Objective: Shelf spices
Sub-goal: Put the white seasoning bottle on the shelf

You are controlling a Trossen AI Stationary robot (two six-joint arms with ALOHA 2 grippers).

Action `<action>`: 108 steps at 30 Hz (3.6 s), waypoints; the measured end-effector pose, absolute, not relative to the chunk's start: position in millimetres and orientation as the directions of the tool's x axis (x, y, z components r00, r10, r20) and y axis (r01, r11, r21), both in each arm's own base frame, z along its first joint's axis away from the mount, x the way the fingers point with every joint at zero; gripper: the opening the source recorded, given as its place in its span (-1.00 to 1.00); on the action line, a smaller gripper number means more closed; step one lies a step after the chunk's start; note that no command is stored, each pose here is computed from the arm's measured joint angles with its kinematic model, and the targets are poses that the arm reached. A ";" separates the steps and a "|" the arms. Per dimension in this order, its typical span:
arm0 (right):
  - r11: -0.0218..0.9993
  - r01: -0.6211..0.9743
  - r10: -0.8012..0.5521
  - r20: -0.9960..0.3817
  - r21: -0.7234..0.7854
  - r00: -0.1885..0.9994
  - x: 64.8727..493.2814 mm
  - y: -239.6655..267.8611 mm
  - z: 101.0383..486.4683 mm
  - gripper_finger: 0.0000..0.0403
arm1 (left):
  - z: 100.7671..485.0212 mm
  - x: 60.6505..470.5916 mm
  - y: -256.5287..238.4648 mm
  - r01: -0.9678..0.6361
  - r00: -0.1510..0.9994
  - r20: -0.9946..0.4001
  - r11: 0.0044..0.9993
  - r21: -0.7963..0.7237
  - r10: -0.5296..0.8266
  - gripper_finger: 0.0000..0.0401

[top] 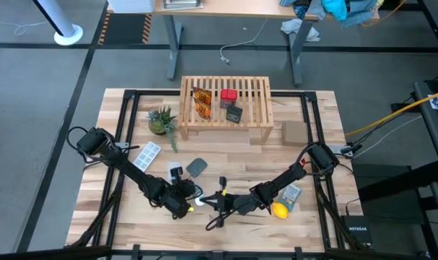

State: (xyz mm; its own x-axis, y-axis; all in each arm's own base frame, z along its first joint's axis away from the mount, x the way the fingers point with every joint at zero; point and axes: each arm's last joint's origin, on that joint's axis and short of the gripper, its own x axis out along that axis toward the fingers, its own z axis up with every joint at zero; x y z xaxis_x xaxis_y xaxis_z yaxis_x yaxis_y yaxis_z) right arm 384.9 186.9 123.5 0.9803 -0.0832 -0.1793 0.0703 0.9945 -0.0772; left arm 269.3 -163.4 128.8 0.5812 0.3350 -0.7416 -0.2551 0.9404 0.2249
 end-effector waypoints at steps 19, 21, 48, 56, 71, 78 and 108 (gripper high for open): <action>0.995 0.076 -0.086 -0.175 -0.061 0.981 389.9 177.0 123.8 -0.96 | 128.8 267.2 -163.7 -0.244 0.571 -0.742 0.936 0.255 0.351 -1.00; 0.995 0.075 -0.084 -0.176 -0.060 0.981 390.6 175.4 123.6 -0.96 | 128.8 267.2 -163.5 -0.246 0.572 -0.740 0.935 0.257 0.354 -1.00; 0.997 0.073 -0.078 -0.161 -0.040 0.984 394.9 166.6 123.5 -0.96 | 128.0 259.0 -164.7 -0.290 0.565 -0.706 0.904 0.314 0.427 -1.00; 0.996 0.085 -0.087 -0.143 -0.026 0.986 396.8 163.2 126.0 -0.96 | 128.9 263.2 -169.5 -0.270 0.591 -0.723 0.932 0.240 0.358 -1.00; 0.996 0.084 -0.086 -0.140 -0.022 0.986 396.9 163.4 126.6 -0.96 | 130.3 267.1 -174.3 -0.257 0.610 -0.742 0.955 0.148 0.279 -1.00; 0.996 0.084 -0.086 -0.141 -0.022 0.986 396.8 163.6 126.5 -0.96 | 129.9 266.4 -173.7 -0.260 0.603 -0.745 0.953 0.154 0.284 -1.00; 0.995 0.071 -0.079 -0.106 -0.072 0.991 396.1 165.6 130.0 -0.96 | 154.4 249.8 -167.6 -0.225 0.551 -0.764 0.942 0.250 0.334 -1.00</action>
